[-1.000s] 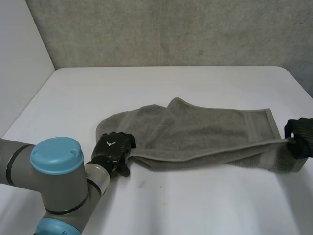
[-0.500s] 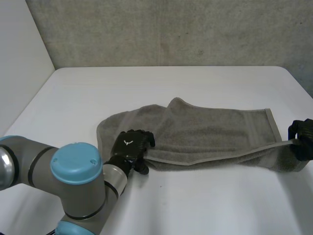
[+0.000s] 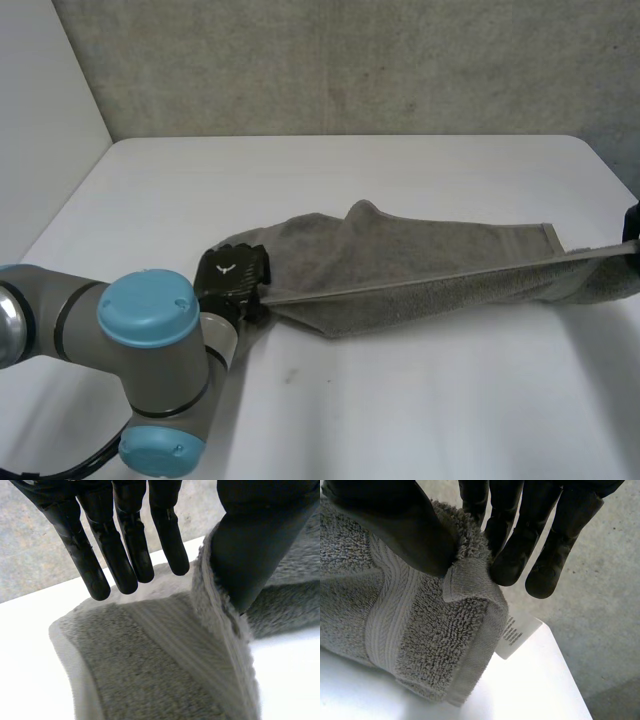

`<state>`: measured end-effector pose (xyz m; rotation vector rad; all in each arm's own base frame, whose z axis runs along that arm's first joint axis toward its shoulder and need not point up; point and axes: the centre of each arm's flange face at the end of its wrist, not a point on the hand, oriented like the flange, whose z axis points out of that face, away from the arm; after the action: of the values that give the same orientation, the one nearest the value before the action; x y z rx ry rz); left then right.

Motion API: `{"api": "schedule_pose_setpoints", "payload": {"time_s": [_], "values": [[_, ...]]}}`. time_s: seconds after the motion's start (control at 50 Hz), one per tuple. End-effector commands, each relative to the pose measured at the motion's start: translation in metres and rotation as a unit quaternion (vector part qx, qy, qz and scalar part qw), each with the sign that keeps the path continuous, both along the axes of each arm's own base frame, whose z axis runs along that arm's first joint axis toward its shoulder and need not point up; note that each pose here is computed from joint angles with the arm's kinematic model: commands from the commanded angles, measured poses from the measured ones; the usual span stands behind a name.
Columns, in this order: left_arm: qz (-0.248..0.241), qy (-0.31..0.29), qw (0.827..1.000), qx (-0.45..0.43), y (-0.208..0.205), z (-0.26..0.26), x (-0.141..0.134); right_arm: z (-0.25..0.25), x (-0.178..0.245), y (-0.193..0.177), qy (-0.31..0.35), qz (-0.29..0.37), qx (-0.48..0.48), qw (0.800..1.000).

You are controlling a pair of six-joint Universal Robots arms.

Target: Fold the towel.

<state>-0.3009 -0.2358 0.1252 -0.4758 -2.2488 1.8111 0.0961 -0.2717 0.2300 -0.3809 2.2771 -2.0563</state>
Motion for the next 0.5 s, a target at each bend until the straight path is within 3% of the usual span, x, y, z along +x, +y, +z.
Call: {"api": "schedule_pose_setpoints", "payload": {"time_s": [0.02,0.36,0.5], "values": [[0.007,-0.040,0.999,-0.008,-0.004,-0.001,0.011,0.010,0.002,-0.003,-0.004,0.016,-0.012,1.000],[0.009,-0.054,0.998,-0.001,0.020,0.010,0.034,0.027,0.000,-0.013,0.007,0.014,-0.032,0.999],[0.009,-0.095,0.995,0.011,0.028,-0.001,0.046,0.028,-0.002,-0.016,0.007,0.012,-0.032,0.999]]}}
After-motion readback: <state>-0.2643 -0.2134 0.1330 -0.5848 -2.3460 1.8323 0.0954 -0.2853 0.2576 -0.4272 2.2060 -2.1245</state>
